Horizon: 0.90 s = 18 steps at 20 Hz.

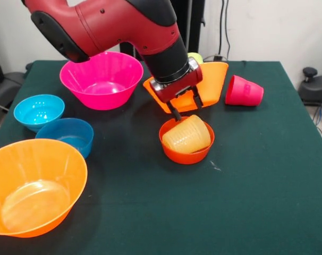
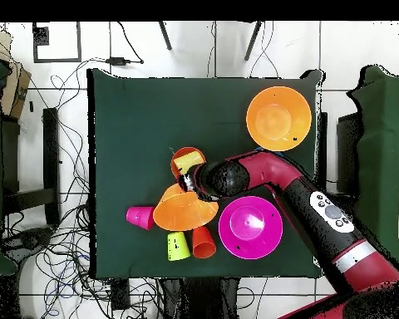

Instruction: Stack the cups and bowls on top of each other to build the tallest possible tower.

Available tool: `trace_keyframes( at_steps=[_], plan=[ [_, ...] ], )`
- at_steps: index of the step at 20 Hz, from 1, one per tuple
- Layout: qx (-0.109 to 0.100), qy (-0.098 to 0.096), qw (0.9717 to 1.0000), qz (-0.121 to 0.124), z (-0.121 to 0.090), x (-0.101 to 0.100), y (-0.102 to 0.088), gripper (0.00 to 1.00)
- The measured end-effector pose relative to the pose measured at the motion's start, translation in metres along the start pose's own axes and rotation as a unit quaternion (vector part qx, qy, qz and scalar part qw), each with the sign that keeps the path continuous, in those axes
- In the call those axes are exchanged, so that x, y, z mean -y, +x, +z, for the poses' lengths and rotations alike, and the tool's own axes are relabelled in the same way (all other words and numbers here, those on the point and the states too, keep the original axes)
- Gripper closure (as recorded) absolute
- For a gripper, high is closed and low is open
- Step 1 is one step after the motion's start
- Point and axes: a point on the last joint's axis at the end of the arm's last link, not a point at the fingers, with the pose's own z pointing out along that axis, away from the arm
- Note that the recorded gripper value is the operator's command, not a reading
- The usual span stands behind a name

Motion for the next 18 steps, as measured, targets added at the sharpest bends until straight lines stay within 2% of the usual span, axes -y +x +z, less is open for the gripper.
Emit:
trace_keyframes(
  at_steps=[2, 3, 4, 7, 8, 10, 12, 15, 18],
  plan=[
    [0.003, 0.019, 0.9997, -0.011, -0.003, 0.004, -0.001, 0.00],
    [0.011, 0.059, 0.9976, -0.033, -0.011, 0.011, -0.004, 0.00],
    [0.015, 0.073, 0.9964, -0.041, -0.013, 0.013, -0.005, 0.00],
    [0.028, 0.142, 0.9870, -0.070, -0.027, 0.024, -0.009, 0.00],
    [0.032, 0.170, 0.9818, -0.078, -0.034, 0.028, -0.011, 0.00],
    [0.036, 0.198, 0.9763, -0.081, -0.043, 0.030, -0.012, 0.00],
    [0.039, 0.231, 0.9698, -0.069, -0.058, 0.032, -0.014, 0.00],
    [0.041, 0.255, 0.9650, -0.044, -0.074, 0.034, -0.015, 0.00],
    [0.043, 0.266, 0.9626, -0.026, -0.083, 0.037, -0.013, 0.00]
  ],
)
